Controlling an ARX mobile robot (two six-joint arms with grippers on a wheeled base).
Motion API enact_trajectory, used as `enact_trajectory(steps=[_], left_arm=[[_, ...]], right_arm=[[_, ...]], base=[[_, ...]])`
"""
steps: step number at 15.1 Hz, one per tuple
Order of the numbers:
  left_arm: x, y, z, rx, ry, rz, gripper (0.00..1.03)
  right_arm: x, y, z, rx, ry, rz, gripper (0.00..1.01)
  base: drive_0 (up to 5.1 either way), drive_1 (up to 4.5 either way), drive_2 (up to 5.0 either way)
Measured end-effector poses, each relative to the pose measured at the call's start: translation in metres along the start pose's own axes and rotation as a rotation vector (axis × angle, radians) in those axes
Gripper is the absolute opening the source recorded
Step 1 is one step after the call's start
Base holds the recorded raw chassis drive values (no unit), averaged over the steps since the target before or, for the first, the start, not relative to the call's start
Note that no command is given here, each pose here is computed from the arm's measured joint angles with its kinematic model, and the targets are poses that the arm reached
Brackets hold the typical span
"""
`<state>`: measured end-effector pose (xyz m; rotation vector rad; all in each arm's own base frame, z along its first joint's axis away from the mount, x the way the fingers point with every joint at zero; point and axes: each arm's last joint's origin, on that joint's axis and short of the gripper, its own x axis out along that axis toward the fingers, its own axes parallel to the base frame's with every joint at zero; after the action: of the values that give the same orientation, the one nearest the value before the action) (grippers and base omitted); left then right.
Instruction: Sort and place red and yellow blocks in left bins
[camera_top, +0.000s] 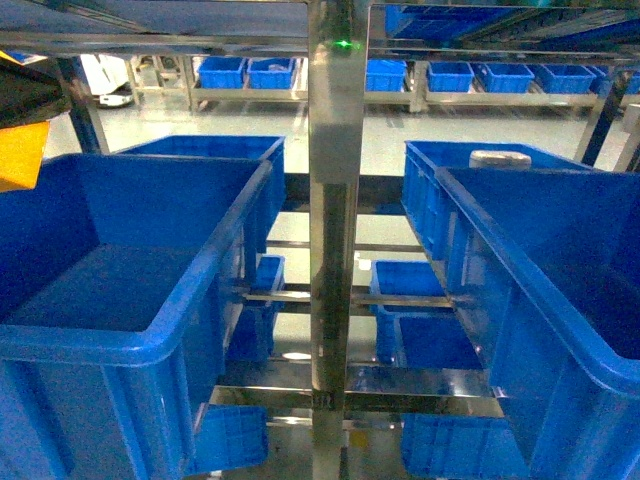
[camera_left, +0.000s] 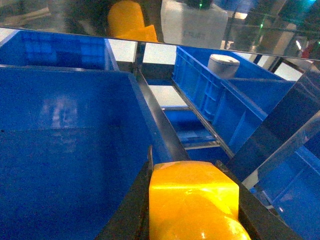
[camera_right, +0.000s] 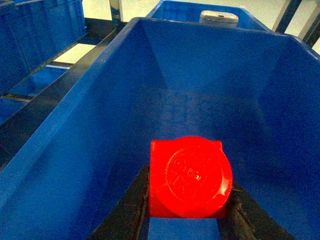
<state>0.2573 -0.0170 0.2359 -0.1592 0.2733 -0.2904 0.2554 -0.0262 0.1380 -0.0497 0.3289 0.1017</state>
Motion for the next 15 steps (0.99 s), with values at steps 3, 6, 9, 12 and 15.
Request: enact_trajectory(steps=[3,6,9,12,15], left_arm=[[0.0,0.0,0.0,0.0,0.0,0.0,0.26],[0.0,0.0,0.0,0.0,0.0,0.0,0.26],[0.0,0.0,0.0,0.0,0.0,0.0,0.26],[0.0,0.0,0.0,0.0,0.0,0.002,0.26],[0.0,0.0,0.0,0.0,0.001,0.0,0.26]], right_arm=[[0.039,-0.012,0.012,-0.01,0.03,-0.021,0.29],[0.096,-0.025,0.039,0.01,0.122,-0.025,0.29],[0.162,-0.042,0.036,0.073,0.362,-0.045,0.28],[0.169,-0.044,0.016,0.08,0.46,-0.055,0.28],[0.166,-0.047,-0.001,0.089,0.5,-0.071,0.28]], base=[[0.0,0.0,0.0],[0.0,0.0,0.0],[0.0,0.0,0.0],[0.0,0.0,0.0],[0.0,0.0,0.0]])
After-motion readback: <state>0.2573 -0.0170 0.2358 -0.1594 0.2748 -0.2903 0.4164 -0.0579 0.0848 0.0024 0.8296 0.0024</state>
